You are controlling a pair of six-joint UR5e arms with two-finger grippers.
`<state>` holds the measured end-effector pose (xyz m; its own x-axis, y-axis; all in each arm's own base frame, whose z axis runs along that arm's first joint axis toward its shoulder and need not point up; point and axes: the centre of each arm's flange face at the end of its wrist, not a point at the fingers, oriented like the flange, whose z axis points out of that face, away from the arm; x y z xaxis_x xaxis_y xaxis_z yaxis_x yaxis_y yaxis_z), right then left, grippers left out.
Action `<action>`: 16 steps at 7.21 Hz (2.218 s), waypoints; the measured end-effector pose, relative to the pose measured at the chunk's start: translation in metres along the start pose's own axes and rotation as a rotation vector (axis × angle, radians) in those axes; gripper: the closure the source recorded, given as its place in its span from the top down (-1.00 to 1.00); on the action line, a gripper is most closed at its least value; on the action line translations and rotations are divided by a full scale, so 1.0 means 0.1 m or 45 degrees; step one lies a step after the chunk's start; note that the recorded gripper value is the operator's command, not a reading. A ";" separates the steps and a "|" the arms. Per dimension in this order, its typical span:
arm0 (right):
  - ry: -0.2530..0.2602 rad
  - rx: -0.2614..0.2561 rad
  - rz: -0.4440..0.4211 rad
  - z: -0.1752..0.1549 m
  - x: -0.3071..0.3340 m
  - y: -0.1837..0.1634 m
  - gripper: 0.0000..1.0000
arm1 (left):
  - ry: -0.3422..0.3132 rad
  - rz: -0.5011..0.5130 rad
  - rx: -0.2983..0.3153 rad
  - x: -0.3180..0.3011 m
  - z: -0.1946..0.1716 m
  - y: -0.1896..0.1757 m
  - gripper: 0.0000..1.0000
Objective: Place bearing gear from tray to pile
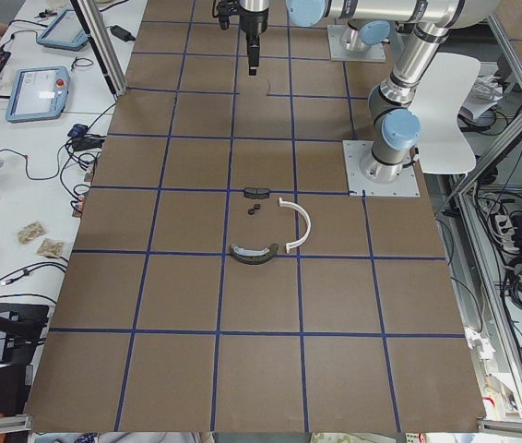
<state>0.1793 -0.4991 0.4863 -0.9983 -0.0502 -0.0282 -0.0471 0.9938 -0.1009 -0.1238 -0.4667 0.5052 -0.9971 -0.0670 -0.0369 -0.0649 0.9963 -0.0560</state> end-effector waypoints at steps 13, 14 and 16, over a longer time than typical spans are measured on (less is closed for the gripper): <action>0.000 0.003 0.003 -0.01 0.00 0.00 1.00 | 0.044 0.027 0.042 0.11 -0.20 -0.21 1.00; 0.000 0.003 0.003 -0.02 0.00 -0.01 1.00 | 0.043 0.026 0.042 0.11 -0.20 -0.21 1.00; 0.000 0.006 0.003 -0.02 0.00 -0.01 1.00 | 0.042 0.027 0.043 0.11 -0.20 -0.21 1.00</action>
<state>0.1789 -0.4997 0.4883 -0.9984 -0.0479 -0.0285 -0.0446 0.9934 -0.1052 -0.1339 -0.4873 0.5264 -0.9990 -0.0437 -0.0052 -0.0430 0.9951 -0.0890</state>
